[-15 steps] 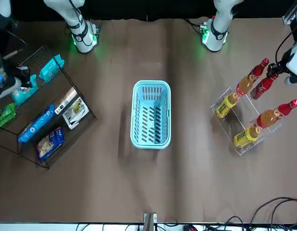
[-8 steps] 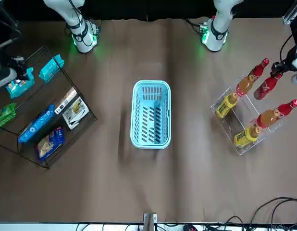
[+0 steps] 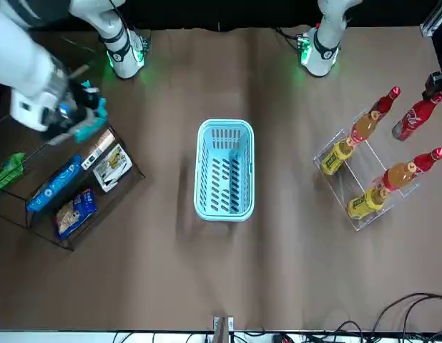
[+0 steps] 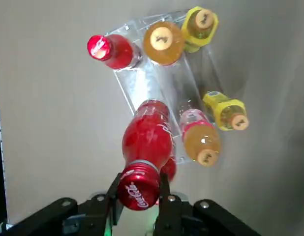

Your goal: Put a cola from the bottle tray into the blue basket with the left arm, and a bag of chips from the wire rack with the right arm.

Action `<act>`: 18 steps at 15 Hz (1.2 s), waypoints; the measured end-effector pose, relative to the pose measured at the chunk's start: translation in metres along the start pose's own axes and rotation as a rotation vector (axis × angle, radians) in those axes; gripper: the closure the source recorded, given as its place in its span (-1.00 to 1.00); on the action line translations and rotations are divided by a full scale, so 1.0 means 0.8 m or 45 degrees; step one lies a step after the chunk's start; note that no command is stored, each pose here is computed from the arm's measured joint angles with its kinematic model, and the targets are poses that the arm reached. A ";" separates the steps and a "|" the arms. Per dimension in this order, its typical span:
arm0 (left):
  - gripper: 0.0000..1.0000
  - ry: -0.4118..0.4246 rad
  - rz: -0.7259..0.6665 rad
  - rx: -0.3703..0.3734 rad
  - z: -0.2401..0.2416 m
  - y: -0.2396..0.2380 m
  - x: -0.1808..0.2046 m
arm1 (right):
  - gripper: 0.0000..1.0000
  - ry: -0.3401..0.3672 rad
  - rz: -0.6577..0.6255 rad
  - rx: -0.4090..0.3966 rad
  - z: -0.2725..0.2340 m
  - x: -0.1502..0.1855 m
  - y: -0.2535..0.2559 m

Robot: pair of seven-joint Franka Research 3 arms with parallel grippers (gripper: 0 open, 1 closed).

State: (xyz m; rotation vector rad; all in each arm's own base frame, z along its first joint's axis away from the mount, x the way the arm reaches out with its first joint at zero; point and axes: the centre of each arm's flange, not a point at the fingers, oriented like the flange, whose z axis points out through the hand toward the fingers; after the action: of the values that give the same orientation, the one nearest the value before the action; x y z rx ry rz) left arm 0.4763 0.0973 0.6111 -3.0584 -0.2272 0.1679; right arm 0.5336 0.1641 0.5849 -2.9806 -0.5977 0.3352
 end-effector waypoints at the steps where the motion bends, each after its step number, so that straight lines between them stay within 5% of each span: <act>1: 0.39 -0.010 -0.015 0.005 -0.012 0.022 0.007 | 0.89 0.018 0.006 0.012 0.011 0.016 -0.020; 4: 0.39 -0.063 -0.046 0.020 -0.025 0.111 0.021 | 0.89 0.048 0.100 0.024 0.050 0.058 -0.085; 11: 0.39 -0.160 -0.155 -0.113 -0.017 0.298 -0.008 | 0.89 0.247 0.383 0.060 0.128 0.140 -0.238; 18: 0.39 -0.166 -0.189 -0.213 0.007 0.400 -0.012 | 0.89 0.379 0.556 0.138 0.228 0.212 -0.324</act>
State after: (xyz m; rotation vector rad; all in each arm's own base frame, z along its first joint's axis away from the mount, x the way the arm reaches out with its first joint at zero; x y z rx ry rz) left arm 0.5124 -0.2194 0.5819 -3.1809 -0.4988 0.3570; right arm 0.5479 0.4760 0.4060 -2.9441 0.0997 -0.0539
